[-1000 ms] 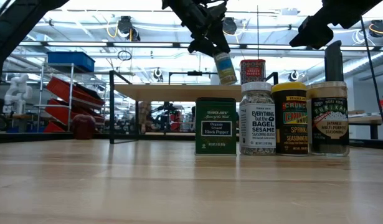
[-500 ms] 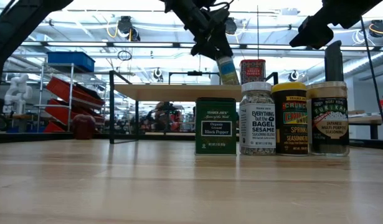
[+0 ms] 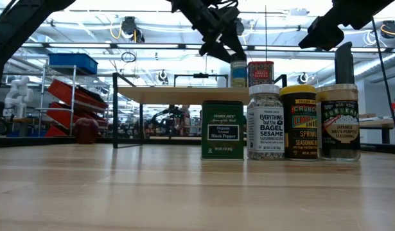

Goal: Shelf spices
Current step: Put the black seasoning can on the shelf

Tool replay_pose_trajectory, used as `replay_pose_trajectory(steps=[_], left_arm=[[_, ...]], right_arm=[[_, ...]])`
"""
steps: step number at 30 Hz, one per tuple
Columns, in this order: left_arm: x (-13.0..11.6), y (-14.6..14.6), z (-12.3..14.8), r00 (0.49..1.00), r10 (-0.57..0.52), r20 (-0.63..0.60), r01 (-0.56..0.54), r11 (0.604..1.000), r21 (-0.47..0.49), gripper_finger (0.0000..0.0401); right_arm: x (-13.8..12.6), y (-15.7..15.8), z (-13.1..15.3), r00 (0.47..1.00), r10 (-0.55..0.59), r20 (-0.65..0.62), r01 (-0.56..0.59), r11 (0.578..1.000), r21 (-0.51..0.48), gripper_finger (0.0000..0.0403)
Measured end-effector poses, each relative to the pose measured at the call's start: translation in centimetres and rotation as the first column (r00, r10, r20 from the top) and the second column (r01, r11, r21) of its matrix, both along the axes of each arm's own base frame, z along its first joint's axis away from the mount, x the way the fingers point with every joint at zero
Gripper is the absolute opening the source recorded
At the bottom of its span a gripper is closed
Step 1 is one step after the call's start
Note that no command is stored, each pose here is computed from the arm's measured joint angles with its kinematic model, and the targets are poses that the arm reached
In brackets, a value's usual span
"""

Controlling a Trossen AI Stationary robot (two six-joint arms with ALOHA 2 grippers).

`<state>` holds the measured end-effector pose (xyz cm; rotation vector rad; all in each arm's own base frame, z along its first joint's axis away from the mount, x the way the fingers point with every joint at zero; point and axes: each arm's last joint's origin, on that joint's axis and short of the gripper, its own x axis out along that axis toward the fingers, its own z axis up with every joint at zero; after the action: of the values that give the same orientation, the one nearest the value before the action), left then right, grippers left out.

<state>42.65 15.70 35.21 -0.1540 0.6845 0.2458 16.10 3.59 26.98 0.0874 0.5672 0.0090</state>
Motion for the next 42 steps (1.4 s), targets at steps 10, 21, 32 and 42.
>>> replay_pose_trajectory(steps=[10,21,32,42], left_arm=[[-0.3,-0.8,0.9,1.000,-0.014,0.015,0.014,1.000,0.005,0.0277],[-5.3,-4.7,6.9,0.999,0.033,0.030,-0.035,0.997,0.075,0.0277],[-6.4,-12.8,7.1,0.995,-0.073,-0.062,0.075,0.997,0.032,0.0277],[-4.0,-21.6,-5.8,0.949,-0.120,-0.292,0.166,0.976,0.139,0.0282]], right_arm=[[0.0,0.0,0.0,1.000,-0.004,-0.001,0.004,1.000,0.006,0.0286],[-0.1,0.2,0.0,1.000,-0.009,-0.005,0.009,1.000,0.028,0.0286],[-0.2,1.0,0.0,1.000,0.026,0.000,-0.026,0.998,0.051,0.0286],[-0.4,1.7,0.2,0.998,0.058,0.019,-0.059,0.995,0.077,0.0286]])
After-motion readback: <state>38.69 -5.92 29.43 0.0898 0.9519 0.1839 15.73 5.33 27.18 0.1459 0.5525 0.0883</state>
